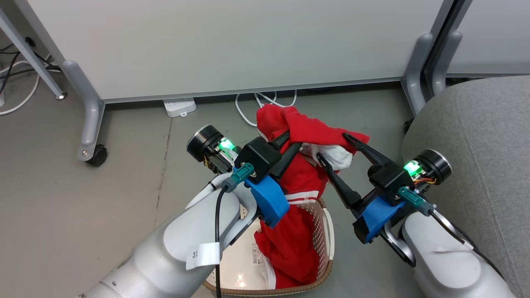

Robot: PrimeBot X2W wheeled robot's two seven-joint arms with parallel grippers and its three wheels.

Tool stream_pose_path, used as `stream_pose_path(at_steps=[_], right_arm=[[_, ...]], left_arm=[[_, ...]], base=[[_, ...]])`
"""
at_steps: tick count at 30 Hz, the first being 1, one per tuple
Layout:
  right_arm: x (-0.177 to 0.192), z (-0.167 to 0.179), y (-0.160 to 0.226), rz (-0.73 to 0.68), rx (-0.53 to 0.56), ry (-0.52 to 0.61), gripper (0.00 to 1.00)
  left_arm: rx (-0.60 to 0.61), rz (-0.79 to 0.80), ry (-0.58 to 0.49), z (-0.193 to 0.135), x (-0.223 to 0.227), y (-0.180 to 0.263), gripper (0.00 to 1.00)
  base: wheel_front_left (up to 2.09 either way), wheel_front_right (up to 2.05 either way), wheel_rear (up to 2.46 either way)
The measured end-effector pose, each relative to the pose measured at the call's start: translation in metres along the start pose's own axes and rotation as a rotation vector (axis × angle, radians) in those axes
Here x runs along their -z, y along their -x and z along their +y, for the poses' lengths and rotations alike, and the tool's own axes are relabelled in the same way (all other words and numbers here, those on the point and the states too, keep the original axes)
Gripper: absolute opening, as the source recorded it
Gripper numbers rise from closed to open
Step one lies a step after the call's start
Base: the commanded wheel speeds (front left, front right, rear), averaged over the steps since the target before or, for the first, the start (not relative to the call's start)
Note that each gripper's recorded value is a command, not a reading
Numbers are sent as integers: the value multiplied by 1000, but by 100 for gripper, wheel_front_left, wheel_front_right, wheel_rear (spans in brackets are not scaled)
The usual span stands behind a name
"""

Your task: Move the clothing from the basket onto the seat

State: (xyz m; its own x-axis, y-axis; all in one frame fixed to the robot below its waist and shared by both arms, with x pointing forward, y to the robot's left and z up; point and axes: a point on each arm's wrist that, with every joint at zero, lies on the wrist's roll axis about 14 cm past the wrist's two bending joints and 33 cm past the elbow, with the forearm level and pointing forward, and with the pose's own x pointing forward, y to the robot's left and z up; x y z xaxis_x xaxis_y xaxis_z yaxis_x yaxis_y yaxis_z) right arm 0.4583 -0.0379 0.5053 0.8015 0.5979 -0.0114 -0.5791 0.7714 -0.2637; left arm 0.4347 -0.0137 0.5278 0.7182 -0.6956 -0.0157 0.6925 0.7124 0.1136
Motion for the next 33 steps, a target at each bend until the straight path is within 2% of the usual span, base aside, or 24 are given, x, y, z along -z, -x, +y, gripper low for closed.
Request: stream_pose_path(at_steps=[15, 16, 17, 33], right_arm=[[1, 9, -13, 9, -46, -2, 100], [4, 10, -12, 19, -50, -7, 31], [7, 12, -12, 28, -55, -10, 0], [10, 14, -12, 37, -57, -34, 0]], left_arm=[[18, -2, -2, -3, 1, -3, 0], [18, -1, -2, -3, 1, -3, 0], [17, -1, -2, -3, 1, -3, 0], [18, 0, -6, -2, 2, -3, 0]], base=[[0, 0, 0], [0, 0, 0], [0, 0, 0], [0, 0, 0]])
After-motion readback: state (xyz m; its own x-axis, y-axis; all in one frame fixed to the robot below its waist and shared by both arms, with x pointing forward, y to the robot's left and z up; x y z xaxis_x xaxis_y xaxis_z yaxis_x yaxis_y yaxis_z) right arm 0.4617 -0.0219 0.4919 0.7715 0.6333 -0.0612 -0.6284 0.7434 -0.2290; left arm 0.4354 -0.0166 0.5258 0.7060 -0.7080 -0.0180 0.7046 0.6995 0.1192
